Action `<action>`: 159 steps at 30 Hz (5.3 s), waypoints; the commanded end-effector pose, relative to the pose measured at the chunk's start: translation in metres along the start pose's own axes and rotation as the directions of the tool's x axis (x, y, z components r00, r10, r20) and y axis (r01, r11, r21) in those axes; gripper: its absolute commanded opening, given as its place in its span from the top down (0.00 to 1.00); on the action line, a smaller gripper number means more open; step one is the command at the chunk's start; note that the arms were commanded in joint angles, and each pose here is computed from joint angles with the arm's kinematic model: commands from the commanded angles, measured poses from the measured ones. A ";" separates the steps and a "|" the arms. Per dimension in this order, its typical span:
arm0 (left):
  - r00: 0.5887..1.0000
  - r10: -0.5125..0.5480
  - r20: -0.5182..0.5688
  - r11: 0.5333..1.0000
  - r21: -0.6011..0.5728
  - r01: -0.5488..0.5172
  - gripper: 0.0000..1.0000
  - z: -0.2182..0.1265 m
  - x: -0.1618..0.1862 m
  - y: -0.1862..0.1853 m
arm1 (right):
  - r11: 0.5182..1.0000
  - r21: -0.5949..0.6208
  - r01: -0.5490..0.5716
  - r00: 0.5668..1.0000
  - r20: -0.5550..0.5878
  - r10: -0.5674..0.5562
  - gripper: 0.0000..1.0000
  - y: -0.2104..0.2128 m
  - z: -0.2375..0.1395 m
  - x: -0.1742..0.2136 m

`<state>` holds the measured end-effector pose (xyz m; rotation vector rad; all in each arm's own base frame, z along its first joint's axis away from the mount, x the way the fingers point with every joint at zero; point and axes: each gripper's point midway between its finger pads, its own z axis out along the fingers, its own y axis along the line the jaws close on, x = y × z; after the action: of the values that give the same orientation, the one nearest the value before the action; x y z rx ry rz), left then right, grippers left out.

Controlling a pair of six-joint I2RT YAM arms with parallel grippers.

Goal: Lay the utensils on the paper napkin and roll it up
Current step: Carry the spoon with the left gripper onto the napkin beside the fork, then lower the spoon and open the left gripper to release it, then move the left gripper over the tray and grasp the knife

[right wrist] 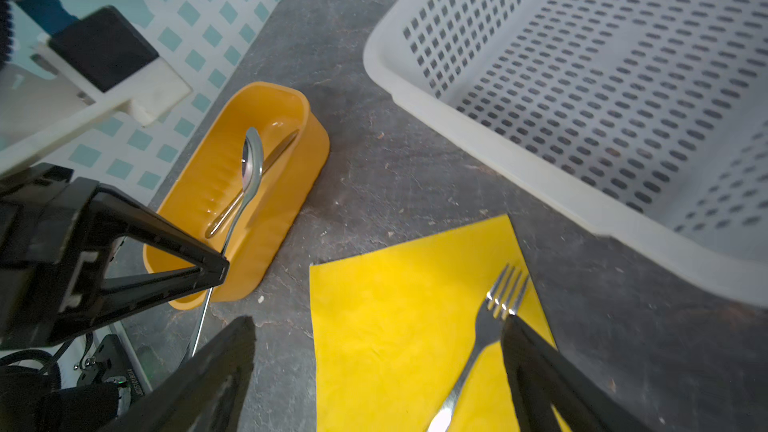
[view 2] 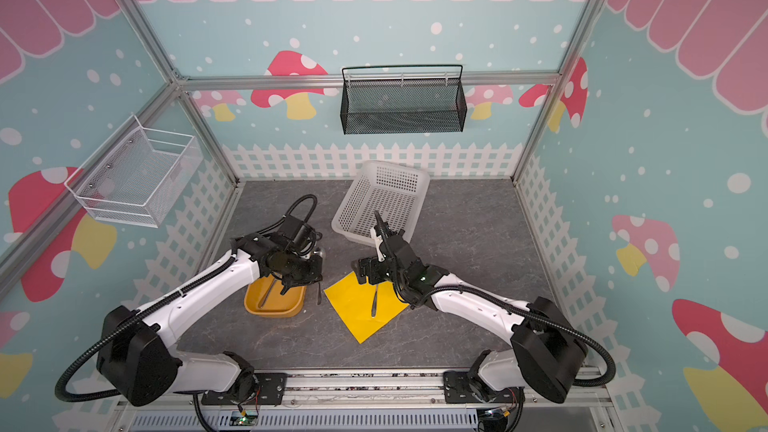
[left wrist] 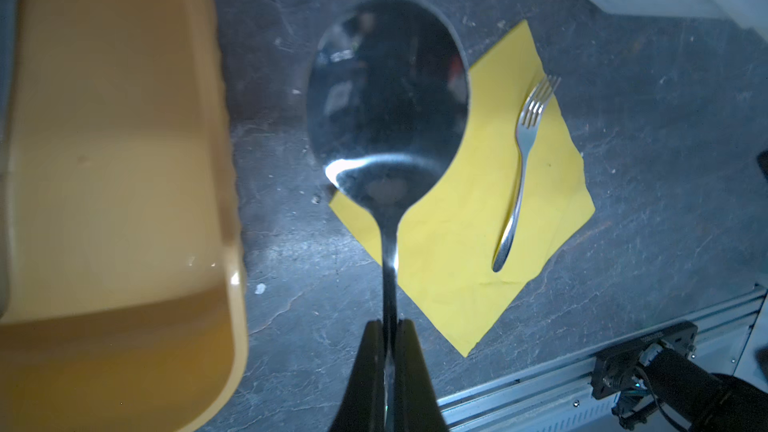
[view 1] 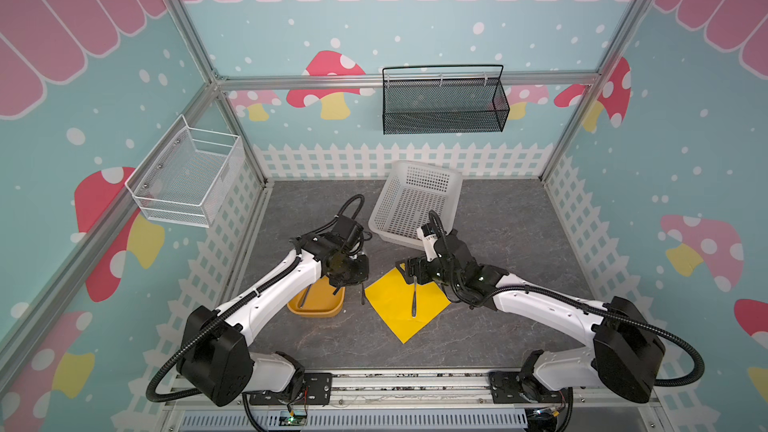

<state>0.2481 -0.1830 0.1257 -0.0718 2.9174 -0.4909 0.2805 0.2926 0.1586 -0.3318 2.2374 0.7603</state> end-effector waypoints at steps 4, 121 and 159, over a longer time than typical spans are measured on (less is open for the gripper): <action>0.996 0.054 -0.074 0.998 0.048 -0.050 0.97 0.041 0.009 -0.054 | 0.974 0.030 -0.225 0.974 0.021 0.225 0.06 -0.043 -0.012 0.019; 0.873 -0.455 0.173 0.886 0.189 0.424 0.63 0.039 -0.032 0.058 | 0.915 -0.401 0.045 0.998 -0.026 -0.060 0.10 0.064 0.020 -0.004; 0.953 -0.294 0.069 0.878 -0.376 0.298 0.59 0.039 -0.037 0.183 | 0.820 -0.529 0.217 0.938 -0.121 -0.326 0.10 0.133 0.052 0.025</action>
<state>0.2813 -0.0286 0.0340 -0.6133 2.9573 -0.0052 0.2344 0.4277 0.1579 -0.9824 2.1183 1.2174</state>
